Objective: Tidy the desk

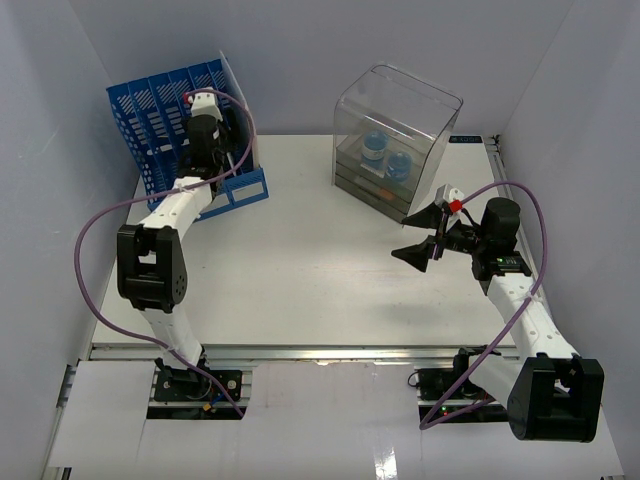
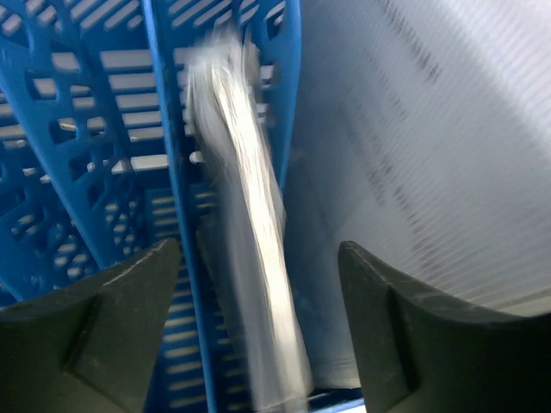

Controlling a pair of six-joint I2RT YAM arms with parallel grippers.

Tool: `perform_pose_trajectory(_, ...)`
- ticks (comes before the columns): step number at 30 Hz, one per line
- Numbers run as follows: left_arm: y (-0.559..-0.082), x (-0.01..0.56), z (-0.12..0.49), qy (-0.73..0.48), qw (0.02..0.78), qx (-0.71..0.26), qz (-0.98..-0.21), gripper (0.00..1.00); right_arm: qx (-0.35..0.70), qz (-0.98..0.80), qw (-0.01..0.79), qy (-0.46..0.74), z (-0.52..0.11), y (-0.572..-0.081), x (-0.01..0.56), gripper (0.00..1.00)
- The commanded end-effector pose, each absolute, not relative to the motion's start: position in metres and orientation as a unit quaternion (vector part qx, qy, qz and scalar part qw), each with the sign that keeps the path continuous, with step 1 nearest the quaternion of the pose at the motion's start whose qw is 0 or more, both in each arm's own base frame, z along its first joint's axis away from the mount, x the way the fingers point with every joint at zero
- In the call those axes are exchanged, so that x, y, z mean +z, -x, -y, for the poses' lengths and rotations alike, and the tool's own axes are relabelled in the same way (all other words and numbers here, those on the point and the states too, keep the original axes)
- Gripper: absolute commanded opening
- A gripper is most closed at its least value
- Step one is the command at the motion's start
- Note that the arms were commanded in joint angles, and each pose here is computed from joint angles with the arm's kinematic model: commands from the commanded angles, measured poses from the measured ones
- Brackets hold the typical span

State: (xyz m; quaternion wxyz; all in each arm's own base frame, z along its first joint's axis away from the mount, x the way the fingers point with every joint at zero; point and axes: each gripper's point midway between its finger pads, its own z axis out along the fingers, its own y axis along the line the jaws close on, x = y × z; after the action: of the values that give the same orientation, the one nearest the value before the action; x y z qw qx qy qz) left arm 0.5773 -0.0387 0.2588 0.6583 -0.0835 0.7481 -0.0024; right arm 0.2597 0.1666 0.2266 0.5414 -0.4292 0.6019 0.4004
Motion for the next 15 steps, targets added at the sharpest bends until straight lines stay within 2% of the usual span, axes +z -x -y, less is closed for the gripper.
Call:
perform_pose_trajectory(1,-0.559,0.339,0.05,0.075,0.696,-0.046,-0.713,0.96,0.397,-0.594,0.547,0.437,-0.166,-0.26,0.229,0.96)
perform_pose_trajectory(5,-0.538,0.366,0.059,0.044,0.703,-0.068,-0.707,0.98,0.393,-0.595,0.548,0.437,-0.165,-0.261,0.228,0.96)
perform_pose_trajectory(9,-0.493,0.403,0.076,-0.012,0.719,-0.115,-0.685,0.98,0.364,-0.606,0.561,0.43,-0.153,-0.271,0.228,0.96)
perform_pose_trajectory(15,-0.406,0.395,0.118,-0.089,0.694,-0.239,-0.673,0.98,0.332,-0.632,0.576,0.398,-0.131,-0.284,0.227,0.95)
